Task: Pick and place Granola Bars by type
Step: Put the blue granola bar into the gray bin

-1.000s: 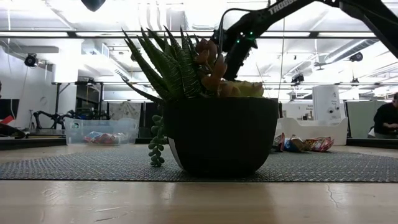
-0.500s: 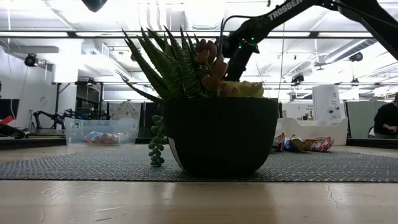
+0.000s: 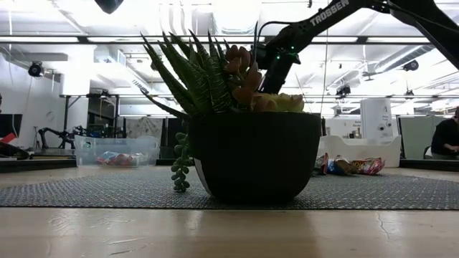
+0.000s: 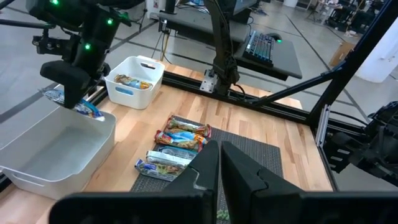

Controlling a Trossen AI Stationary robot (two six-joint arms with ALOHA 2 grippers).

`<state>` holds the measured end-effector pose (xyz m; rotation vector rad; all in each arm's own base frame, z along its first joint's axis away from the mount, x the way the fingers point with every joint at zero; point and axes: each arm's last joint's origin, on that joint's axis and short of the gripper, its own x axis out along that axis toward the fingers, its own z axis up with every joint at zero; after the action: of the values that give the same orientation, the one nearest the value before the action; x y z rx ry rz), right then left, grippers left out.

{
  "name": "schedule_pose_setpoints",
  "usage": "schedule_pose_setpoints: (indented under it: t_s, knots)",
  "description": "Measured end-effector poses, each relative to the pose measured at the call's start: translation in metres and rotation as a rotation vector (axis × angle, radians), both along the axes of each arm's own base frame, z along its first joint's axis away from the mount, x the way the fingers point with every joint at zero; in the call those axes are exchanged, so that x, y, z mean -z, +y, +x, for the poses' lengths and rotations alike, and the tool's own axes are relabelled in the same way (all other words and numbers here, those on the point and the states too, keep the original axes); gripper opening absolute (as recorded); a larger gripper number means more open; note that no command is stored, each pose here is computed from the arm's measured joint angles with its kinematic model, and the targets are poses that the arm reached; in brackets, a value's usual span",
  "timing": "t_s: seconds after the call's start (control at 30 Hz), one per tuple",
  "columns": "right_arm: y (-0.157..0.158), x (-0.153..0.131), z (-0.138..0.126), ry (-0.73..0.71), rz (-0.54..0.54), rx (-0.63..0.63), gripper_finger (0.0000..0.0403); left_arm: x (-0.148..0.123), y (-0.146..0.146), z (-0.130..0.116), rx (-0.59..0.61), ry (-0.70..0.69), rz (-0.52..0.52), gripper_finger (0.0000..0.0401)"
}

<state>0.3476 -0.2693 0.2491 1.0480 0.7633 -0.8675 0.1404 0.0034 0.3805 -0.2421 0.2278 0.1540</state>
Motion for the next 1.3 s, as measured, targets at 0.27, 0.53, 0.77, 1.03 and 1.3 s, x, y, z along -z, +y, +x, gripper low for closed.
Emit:
schedule_pose_setpoints:
  t_s: [0.27,0.53,0.77,1.03,1.3]
  knots:
    - [0.000,-0.002,0.002,-0.034,0.025,-0.001,0.0059,0.000,0.000,0.000,0.000,0.000,-0.001,0.0000]
    - [0.002,-0.004,0.007,-0.091,0.037,-0.033,0.0059,0.000,0.000,0.000,0.000,0.000,-0.001,0.0000]
    - [0.005,-0.009,0.017,-0.180,0.017,-0.068,0.0059,0.000,0.000,0.000,-0.001,0.001,-0.002,0.0000]
    - [0.005,-0.009,0.017,-0.181,0.022,-0.060,0.0059,0.000,0.000,0.000,0.000,0.001,-0.002,0.0000]
    - [0.004,0.011,0.020,-0.111,0.072,-0.047,0.0059,0.000,0.000,0.000,0.000,0.001,-0.003,0.0000]
